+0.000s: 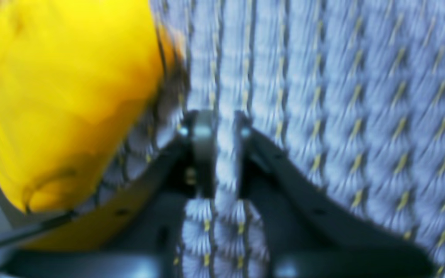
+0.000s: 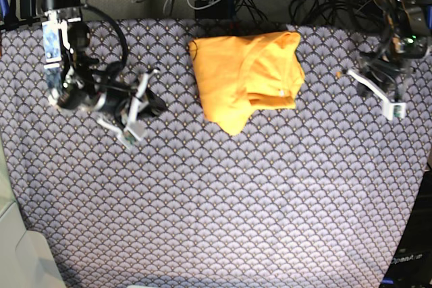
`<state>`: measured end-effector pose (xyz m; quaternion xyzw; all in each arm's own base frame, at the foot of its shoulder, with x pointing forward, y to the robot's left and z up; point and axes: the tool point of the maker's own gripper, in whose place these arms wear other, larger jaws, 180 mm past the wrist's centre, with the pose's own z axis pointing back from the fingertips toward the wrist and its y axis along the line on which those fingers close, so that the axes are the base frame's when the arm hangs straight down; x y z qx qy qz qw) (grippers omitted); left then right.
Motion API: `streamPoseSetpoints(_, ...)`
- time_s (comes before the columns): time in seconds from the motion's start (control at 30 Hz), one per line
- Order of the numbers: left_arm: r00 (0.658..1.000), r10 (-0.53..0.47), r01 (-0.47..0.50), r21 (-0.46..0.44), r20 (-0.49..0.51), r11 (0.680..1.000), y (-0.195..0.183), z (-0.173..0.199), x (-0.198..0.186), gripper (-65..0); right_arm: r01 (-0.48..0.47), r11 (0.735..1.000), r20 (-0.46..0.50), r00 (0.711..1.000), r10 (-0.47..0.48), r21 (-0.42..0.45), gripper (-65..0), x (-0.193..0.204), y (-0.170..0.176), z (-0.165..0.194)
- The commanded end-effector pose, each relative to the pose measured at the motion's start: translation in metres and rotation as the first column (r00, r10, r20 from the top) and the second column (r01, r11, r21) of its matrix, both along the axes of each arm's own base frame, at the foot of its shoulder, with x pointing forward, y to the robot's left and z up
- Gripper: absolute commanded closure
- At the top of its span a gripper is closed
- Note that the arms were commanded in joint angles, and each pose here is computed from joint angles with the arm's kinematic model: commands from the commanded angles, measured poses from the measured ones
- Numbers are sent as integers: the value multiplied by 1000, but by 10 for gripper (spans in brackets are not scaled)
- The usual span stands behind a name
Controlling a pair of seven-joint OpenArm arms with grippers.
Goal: Fold the T-shirt properly
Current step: 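Release the bundle and withdraw the right gripper, then grasp the bundle sides with both grippers and rotate it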
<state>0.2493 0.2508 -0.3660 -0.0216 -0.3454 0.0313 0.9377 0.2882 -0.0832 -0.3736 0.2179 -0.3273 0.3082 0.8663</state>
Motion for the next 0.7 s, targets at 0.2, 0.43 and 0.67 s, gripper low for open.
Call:
streamPoseSetpoints(0.2,985,-172,170,-45,-27,984,-58,-13,0,0,20,998,5,1000,-21,61,0,-15,0,-1)
streamPoseSetpoints(0.43,970,-234,229,-78,-64,970,-81,-26,-6,0,37,995,-33,999,-34,94,0,-37,3,-14)
streamPoseSetpoints(0.67,950,-265,240,-158,-164,958,-105,-70,-2,0,40,994,-89,996,-31,99,0,-59,7,-27)
